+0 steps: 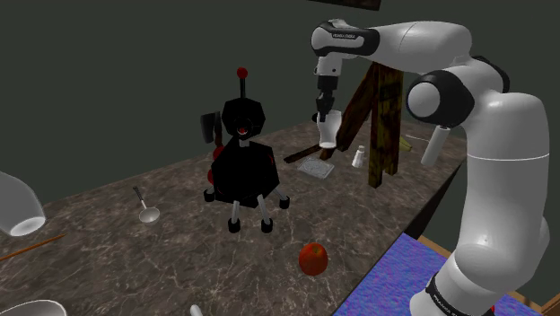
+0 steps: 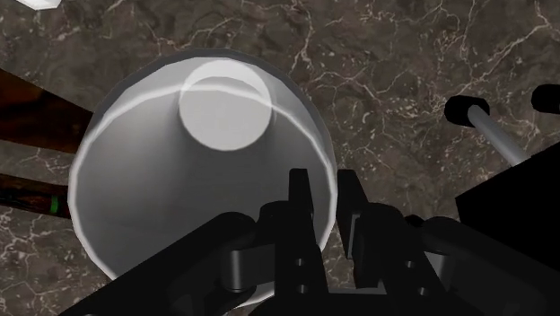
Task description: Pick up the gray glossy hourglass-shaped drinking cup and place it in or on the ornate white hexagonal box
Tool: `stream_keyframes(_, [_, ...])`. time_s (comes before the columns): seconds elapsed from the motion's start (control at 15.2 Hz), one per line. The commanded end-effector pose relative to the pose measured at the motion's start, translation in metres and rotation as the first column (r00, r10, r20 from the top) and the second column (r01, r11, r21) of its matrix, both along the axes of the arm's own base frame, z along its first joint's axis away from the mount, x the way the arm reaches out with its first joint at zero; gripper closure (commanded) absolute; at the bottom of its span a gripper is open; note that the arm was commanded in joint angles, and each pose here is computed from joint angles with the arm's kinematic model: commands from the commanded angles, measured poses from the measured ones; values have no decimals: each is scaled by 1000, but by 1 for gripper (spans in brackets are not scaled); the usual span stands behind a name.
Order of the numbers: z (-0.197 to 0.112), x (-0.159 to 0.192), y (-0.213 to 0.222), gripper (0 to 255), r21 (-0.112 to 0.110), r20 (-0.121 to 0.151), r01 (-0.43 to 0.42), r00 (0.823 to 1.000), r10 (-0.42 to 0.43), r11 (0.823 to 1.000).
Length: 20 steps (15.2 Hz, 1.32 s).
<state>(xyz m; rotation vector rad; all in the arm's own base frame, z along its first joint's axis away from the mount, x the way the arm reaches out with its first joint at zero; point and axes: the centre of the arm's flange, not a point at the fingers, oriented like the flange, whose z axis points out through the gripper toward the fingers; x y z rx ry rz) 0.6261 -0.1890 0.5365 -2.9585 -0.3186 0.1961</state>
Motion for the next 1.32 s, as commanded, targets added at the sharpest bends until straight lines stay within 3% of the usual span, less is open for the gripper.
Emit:
stream_keyframes(0.0, [-11, -1, -1, 255, 0, 1, 0, 1000, 0, 1000])
stream_keyframes(0.53, [-52, -1, -1, 255, 0, 1, 0, 1000, 0, 1000])
stream_keyframes(1.06, [-52, -1, -1, 255, 0, 1, 0, 1000, 0, 1000])
stream_keyframes(1.12, [-52, -1, 0, 0, 0, 1, 0, 1000, 0, 1000])
stream_keyframes(1.25, [-52, -1, -1, 0, 0, 1, 0, 1000, 0, 1000])
